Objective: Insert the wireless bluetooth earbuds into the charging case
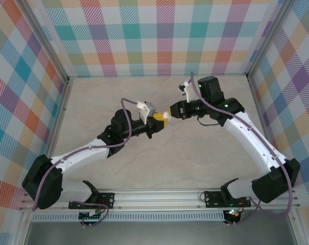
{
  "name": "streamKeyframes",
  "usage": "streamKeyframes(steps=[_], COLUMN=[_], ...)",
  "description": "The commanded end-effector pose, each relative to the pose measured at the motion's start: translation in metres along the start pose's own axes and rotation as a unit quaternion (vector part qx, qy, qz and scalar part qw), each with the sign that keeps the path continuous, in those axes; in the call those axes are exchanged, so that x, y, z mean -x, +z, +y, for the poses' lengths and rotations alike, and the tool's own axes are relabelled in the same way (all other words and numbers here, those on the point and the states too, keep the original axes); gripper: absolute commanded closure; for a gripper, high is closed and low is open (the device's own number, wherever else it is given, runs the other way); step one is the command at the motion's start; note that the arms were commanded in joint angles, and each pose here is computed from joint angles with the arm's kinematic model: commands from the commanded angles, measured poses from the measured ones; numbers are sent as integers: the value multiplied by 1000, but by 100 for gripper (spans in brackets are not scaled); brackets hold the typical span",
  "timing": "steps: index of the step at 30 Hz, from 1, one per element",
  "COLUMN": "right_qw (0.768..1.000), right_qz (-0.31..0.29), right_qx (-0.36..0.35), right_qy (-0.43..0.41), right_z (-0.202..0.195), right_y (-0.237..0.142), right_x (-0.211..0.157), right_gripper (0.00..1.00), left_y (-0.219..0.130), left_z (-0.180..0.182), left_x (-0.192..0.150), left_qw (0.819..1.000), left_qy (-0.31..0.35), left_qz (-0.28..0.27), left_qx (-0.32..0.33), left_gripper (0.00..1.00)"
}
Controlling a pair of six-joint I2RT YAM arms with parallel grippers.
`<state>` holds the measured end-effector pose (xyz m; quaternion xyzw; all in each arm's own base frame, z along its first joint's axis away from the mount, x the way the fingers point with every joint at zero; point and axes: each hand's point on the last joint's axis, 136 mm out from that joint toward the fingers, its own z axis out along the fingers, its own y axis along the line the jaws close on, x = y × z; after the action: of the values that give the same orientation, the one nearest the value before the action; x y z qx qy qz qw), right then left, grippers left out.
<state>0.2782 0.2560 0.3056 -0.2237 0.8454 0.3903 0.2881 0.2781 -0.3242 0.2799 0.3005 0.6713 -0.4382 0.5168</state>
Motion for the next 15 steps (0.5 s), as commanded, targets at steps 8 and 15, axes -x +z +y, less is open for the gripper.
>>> streamKeyframes(steps=[8, 15], right_qw=[952, 906], right_qz=[-101, -120], right_qx=[-127, -89], right_qy=[-258, -395], right_z=[-9, -2], right_y=[-53, -32], right_x=[12, 0], right_gripper=[39, 30], left_y=[-8, -7], left_z=[3, 1], left_x=[34, 29], left_qw=[998, 997], left_qy=[-20, -38], left_qz=[-31, 1], left_qx=[-44, -72], left_gripper=[100, 100])
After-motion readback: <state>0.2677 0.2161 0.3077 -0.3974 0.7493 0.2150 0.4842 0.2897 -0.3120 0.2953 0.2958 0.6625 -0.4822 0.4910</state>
